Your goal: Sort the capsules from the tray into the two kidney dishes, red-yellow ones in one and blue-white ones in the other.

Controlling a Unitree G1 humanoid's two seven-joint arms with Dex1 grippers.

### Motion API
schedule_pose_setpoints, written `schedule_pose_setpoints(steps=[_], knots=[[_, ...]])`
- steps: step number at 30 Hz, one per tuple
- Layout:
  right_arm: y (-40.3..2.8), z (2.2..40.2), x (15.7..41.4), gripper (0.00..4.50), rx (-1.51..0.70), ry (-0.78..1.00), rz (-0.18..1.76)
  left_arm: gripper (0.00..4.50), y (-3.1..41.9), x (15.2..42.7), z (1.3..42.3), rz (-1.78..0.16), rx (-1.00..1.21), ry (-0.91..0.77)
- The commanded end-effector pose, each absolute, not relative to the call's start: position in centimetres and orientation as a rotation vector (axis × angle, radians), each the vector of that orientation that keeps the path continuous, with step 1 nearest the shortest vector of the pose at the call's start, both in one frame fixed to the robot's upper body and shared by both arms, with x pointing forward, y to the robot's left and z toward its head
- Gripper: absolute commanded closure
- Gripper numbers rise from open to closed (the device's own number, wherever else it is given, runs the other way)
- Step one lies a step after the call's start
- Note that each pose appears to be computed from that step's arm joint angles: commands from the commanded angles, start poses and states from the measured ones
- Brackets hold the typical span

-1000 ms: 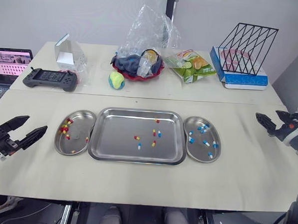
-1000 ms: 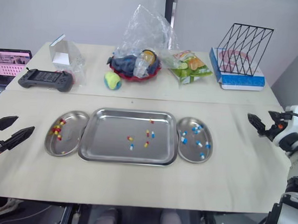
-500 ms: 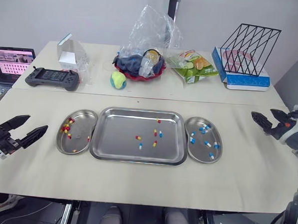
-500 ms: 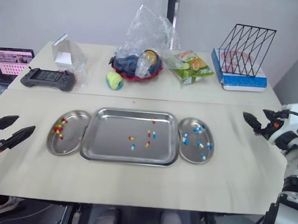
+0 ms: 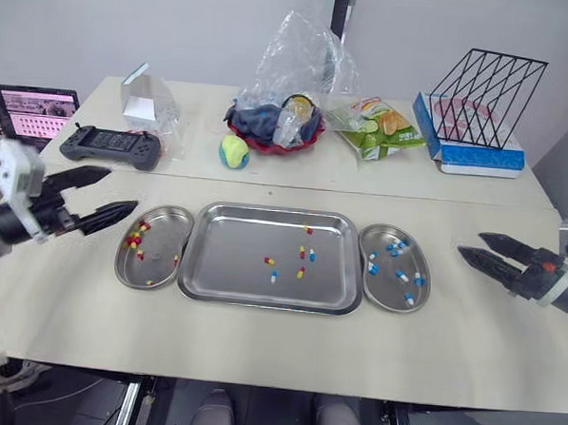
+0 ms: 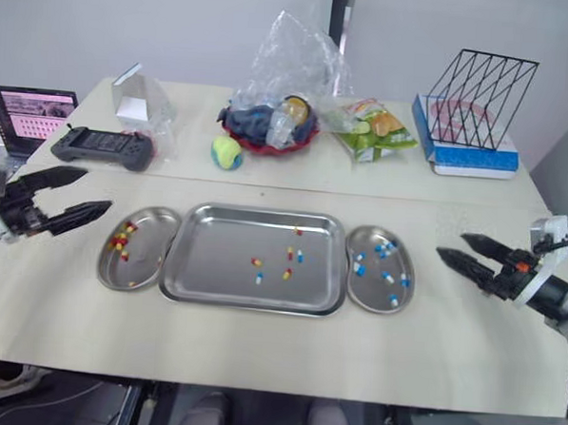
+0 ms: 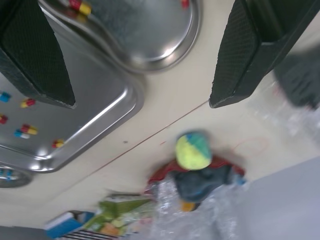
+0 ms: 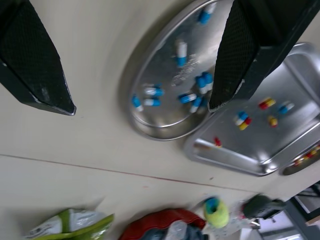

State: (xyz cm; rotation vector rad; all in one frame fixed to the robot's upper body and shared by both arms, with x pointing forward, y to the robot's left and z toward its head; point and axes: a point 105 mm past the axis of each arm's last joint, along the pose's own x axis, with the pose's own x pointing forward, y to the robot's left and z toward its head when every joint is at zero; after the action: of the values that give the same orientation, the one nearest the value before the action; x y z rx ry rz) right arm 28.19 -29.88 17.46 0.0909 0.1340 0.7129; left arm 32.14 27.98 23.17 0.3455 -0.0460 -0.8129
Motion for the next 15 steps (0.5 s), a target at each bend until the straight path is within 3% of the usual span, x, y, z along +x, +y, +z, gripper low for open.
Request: schedule_pose_setpoints(steps=[1, 10, 15], knots=[[-29.4, 19.8, 26.4, 0.03, 0.010, 0.080, 0.734, 0.00, 26.3, 33.3, 22.9, -0.893, 0.393, -0.014], [-28.2, 21.0, 23.2, 0.03, -0.064, 0.076, 0.753, 0.00, 20.8, 35.5, 23.2, -1.155, 0.388, -0.026], [-26.0, 21.1, 21.2, 0.03, -0.085, 0.127, 0.808, 0.00, 16.7, 36.4, 19.8, -1.338, 0.489, 0.045]])
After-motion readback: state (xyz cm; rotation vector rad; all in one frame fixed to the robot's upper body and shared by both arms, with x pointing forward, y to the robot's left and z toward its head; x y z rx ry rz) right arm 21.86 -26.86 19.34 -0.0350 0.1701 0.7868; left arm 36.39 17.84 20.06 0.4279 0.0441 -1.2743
